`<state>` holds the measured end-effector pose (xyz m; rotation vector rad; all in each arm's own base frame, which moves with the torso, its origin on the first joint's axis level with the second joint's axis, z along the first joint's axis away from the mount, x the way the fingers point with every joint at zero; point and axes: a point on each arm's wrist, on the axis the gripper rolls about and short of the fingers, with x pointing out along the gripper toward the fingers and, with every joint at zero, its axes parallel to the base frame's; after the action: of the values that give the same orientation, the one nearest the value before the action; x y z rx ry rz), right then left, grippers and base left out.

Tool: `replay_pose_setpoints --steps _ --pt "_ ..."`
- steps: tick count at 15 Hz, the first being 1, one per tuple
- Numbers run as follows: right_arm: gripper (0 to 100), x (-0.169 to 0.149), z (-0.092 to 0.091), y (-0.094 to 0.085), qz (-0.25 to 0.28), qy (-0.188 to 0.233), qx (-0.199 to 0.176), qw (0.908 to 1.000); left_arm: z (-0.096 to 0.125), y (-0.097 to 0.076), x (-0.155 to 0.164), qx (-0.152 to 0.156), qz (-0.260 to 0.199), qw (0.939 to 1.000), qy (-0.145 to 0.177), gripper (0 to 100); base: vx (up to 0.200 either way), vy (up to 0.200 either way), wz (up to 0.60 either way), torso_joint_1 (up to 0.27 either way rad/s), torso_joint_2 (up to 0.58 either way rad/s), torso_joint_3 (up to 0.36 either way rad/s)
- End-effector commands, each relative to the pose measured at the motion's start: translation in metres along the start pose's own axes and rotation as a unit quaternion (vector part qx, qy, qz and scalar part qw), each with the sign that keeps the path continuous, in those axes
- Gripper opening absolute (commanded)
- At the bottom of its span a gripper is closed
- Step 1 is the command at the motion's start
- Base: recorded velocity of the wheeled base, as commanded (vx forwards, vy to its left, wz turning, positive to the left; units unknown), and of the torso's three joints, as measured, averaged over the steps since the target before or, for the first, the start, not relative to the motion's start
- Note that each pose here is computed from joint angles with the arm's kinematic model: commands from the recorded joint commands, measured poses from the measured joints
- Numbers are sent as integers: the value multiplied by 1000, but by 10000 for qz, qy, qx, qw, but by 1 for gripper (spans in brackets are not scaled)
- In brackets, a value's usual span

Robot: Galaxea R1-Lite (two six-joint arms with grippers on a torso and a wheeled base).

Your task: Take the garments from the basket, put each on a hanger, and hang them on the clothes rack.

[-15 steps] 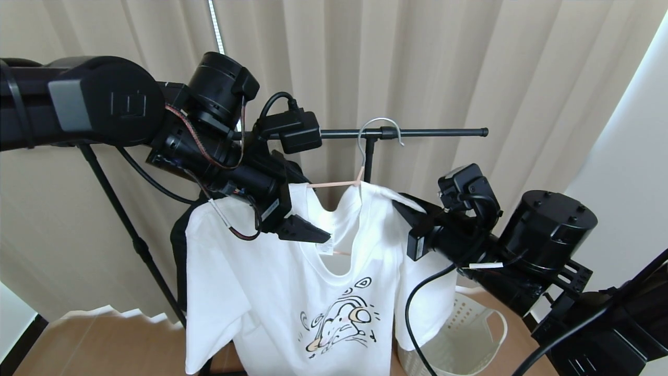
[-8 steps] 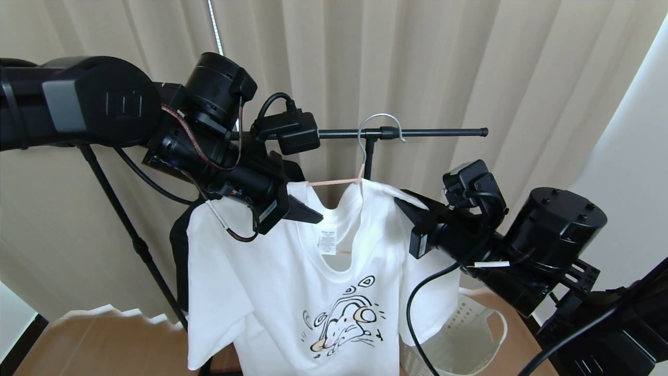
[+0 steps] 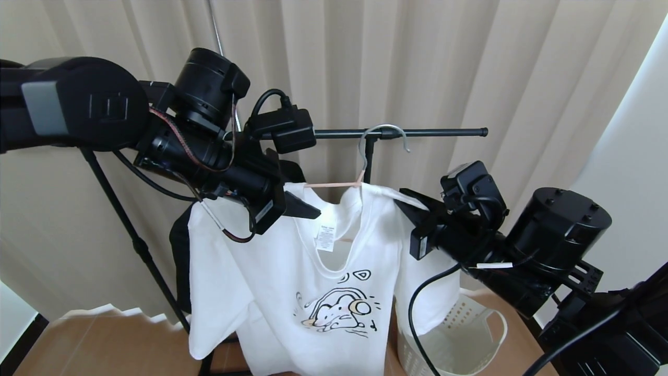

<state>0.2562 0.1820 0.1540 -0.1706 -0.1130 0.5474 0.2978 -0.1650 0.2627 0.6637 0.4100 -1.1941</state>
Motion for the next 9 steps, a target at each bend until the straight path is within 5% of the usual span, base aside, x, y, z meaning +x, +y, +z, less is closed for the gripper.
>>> replay_pose_setpoints --steps 1,2,9 --pt "0 -1 0 0 6 31 -53 10000 -4 -1 3 44 69 9999 -59 0 0 0 0 0 0 0" --pt "100 -1 0 0 8 38 -54 10000 -4 -2 3 47 93 9999 -83 0 0 0 0 0 0 0" --pt "100 -9 6 -13 -104 100 -89 9999 -10 -1 -9 113 425 9987 -259 0 0 0 0 0 0 0"
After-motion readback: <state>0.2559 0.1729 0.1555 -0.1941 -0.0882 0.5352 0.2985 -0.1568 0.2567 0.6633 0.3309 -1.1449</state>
